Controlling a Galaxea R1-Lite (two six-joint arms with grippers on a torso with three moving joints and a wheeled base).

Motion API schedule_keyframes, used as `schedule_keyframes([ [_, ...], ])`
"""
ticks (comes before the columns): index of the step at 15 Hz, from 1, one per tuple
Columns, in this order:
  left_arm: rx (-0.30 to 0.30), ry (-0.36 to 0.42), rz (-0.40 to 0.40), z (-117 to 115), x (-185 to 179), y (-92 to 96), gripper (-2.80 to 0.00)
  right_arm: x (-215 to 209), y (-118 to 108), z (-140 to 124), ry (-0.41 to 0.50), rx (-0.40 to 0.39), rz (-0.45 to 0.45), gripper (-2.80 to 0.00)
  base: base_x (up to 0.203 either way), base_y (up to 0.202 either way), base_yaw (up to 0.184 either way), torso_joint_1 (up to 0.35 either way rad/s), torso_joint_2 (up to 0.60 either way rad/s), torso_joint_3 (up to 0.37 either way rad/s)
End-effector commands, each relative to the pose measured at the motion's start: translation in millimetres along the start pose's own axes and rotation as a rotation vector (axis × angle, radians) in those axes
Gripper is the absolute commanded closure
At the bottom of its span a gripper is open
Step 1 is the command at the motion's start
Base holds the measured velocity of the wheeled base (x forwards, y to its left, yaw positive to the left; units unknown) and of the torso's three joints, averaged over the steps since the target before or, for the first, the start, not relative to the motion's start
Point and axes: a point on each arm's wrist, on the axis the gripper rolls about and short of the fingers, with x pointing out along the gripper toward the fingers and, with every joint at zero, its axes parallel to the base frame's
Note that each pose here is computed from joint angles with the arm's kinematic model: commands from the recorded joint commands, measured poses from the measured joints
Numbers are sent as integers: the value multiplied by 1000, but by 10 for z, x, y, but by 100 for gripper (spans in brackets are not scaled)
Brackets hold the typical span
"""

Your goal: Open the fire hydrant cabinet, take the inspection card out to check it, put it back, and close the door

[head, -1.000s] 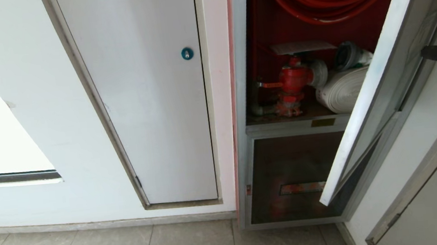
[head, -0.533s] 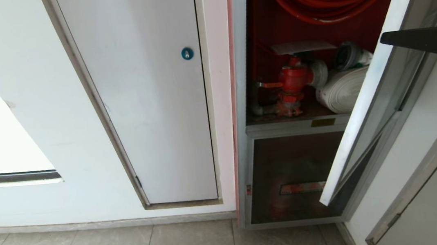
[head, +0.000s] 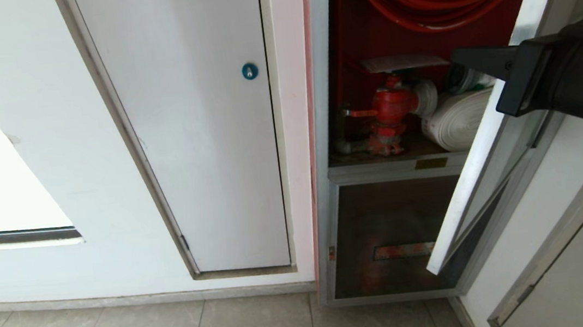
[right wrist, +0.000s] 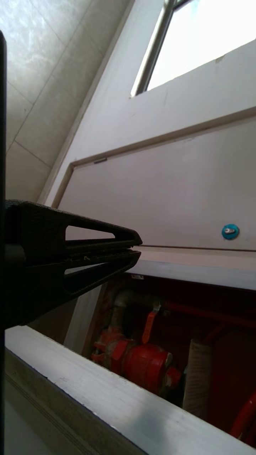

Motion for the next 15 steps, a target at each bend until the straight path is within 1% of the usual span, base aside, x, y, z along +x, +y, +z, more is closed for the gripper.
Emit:
schedule_keyframes([
  [1, 0, 1, 0, 0, 1, 0, 0, -19, 24, -109, -9, -20, -7, 0, 0, 0, 0, 0, 0, 0],
  [3, 0, 1, 0, 0, 1, 0, 0, -77, 43, -184, -39, -33, -22, 0, 0, 0, 0, 0, 0, 0],
  [5, 0, 1, 0, 0, 1, 0, 0, -69, 48, -227, -48, -35, -26, 0, 0, 0, 0, 0, 0, 0],
  [12, 0, 1, 0, 0, 1, 0, 0, 125, 78, -306, -67, -46, -67, 0, 0, 0, 0, 0, 0, 0],
  [15, 0, 1, 0, 0, 1, 0, 0, 235, 84, -355, -71, -45, -114, 0, 0, 0, 0, 0, 0, 0],
])
